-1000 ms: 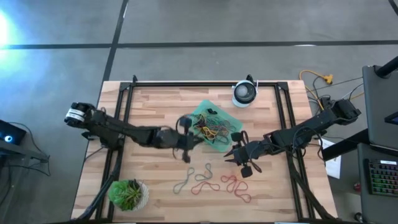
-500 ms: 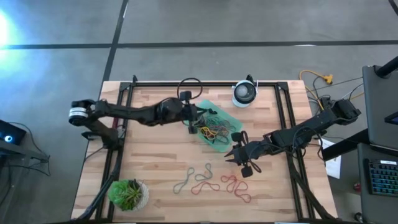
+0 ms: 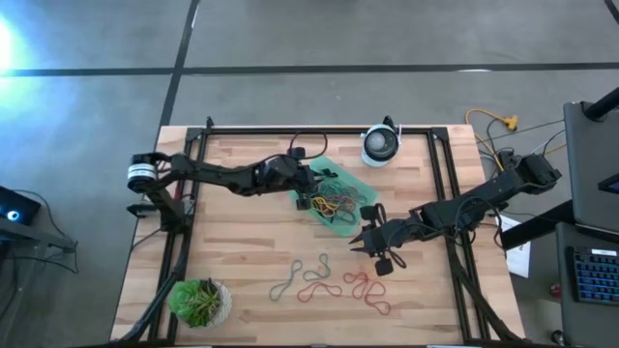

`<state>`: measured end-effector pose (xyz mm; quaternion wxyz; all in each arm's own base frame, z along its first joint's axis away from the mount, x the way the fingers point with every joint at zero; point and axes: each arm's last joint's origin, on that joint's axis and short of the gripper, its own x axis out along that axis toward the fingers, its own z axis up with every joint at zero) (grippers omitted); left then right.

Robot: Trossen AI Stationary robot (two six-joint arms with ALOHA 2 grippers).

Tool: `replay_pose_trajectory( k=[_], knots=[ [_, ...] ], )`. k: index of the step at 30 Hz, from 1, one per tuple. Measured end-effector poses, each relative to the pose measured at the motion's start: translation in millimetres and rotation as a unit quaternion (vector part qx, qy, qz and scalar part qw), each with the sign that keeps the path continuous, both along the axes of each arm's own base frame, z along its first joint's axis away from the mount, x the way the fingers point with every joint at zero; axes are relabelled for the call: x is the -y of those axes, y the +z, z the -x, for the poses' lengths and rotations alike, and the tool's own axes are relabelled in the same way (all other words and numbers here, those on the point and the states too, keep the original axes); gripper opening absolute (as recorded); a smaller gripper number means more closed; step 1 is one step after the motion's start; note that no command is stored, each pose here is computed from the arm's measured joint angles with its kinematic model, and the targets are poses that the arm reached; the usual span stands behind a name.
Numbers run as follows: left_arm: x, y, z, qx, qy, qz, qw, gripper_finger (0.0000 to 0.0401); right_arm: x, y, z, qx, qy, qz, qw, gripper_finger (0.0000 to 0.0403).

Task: Pick and place rubber bands into bin
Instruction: Put the blue rubber band into the blue bin, then put the red rubber band into the blue bin

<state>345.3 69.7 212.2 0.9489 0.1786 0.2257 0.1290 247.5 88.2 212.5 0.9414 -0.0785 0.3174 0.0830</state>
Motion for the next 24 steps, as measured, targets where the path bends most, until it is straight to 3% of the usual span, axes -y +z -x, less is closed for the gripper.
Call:
replay_pose_trajectory(
  k=[10, 17, 24],
  knots=[
    [-1.3, 2.1, -2.3, 0.008, 0.004, 0.005, 1.0, 0.0082, 0.3, -0.9, 0.7, -0.006, 0.0, 0.002, 1.0, 0.0072],
    [-5.6, 7.5, -3.6, -0.04, -0.015, 0.112, 0.993, 0.0085, 0.3, -0.9, 0.7, -0.007, -0.007, -0.006, 1.0, 0.0072],
    [-7.3, 16.8, -7.3, -0.034, -0.019, 0.111, 0.993, 0.0085, 0.4, -1.2, 0.9, -0.009, -0.009, -0.008, 1.0, 0.0072]
  ],
)
